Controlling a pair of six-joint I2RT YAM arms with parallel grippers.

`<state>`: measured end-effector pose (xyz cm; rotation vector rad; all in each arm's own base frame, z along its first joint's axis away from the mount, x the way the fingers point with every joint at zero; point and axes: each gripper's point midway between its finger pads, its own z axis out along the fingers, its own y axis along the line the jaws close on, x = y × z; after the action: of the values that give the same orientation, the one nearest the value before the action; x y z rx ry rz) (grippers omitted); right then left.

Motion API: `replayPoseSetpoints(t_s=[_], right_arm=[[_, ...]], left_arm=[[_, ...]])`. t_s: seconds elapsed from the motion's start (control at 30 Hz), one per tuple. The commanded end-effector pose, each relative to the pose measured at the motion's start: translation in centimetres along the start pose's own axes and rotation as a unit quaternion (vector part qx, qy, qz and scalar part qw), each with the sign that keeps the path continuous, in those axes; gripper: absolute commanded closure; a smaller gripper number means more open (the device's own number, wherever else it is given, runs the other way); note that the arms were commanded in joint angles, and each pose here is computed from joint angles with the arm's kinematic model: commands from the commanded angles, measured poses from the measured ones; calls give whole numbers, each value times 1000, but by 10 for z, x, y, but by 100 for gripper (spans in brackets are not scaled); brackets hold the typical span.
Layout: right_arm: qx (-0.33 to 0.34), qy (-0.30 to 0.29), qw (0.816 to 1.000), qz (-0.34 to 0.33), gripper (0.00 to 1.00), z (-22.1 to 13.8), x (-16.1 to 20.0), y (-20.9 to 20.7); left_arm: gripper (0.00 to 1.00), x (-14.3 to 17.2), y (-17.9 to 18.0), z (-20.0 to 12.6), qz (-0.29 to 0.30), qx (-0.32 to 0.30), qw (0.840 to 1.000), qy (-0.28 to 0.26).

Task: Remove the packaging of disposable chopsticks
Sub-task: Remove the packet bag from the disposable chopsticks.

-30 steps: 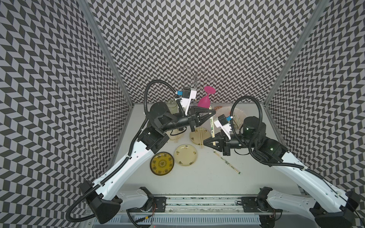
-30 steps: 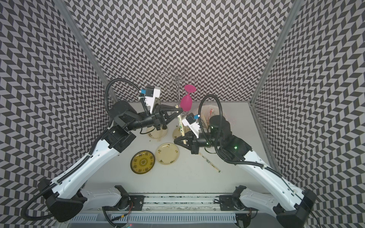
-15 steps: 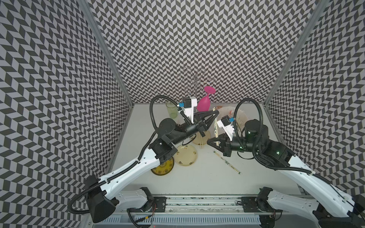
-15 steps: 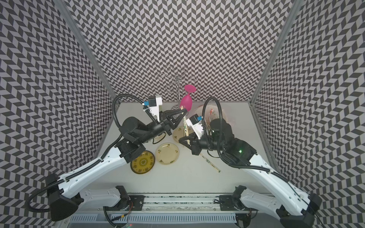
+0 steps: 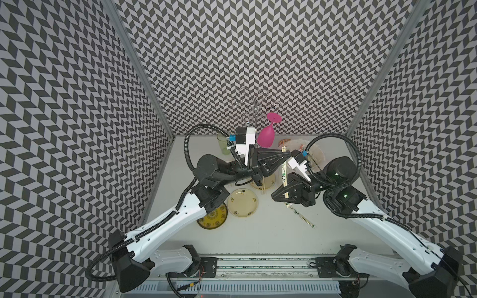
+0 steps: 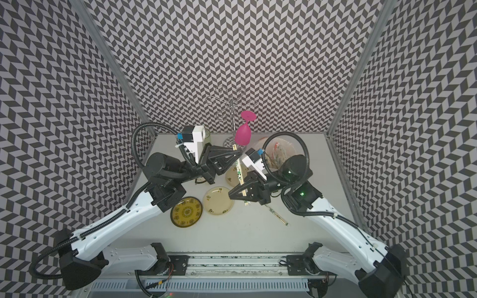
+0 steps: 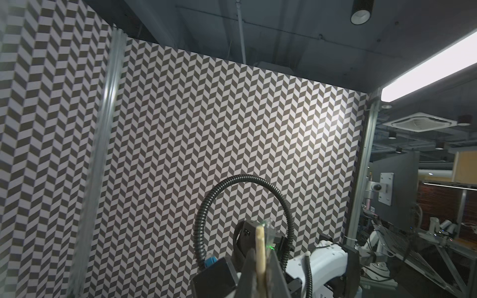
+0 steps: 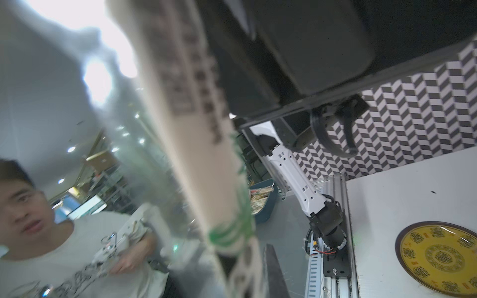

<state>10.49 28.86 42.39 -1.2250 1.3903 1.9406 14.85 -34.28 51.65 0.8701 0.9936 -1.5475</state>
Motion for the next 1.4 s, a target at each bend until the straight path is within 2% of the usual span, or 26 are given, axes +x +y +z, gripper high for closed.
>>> replayPoseSetpoints(t_s=[0.0,0.07,0.17,0.33,0.4,0.5,0.67,0.77,0.87,1.03,1.07,1.13,1.17,1.23,1.33,1.37], right_arm=[[-15,-133,985,-113,100,-18,-79,64],[10,-131,986,-105,100,-17,-84,56],[83,-127,982,-114,100,-15,-93,35],[137,-124,975,-120,100,-7,-97,17],[189,-119,965,-135,100,0,-99,5],[260,-122,943,-169,100,9,-103,-1],[311,-145,921,-183,100,1,-109,-9],[299,-144,924,-187,100,4,-108,-7],[294,-145,925,-190,100,6,-110,-7],[330,-171,907,-197,100,-7,-119,-11],[328,-176,908,-193,100,-9,-120,-10],[299,-168,920,-188,100,-6,-116,-7],[290,-158,926,-183,98,-4,-112,-8],[294,-131,932,-167,73,0,-100,-20],[309,-102,933,-157,47,-1,-86,-30],[316,-95,931,-154,44,-3,-82,-33]], left_arm=[[100,158,-59,-34,-168,199,926,273],[100,167,-55,-34,-177,191,921,290],[100,179,-40,-31,-185,151,920,309],[100,183,-24,-24,-192,106,930,293],[100,182,-17,-20,-192,83,935,287],[100,186,7,-16,-192,12,938,290],[100,179,34,-21,-196,-73,941,267],[100,177,38,-23,-204,-75,940,265],[100,192,32,-22,-236,-45,928,284],[100,214,26,-26,-269,-33,912,309],[100,211,25,-27,-274,-29,912,303],[100,193,22,-30,-272,-17,924,269],[100,183,23,-31,-267,-17,929,254],[100,155,29,-34,-244,-30,944,219],[100,112,35,-36,-195,-50,963,178],[100,99,38,-38,-181,-62,967,166]])
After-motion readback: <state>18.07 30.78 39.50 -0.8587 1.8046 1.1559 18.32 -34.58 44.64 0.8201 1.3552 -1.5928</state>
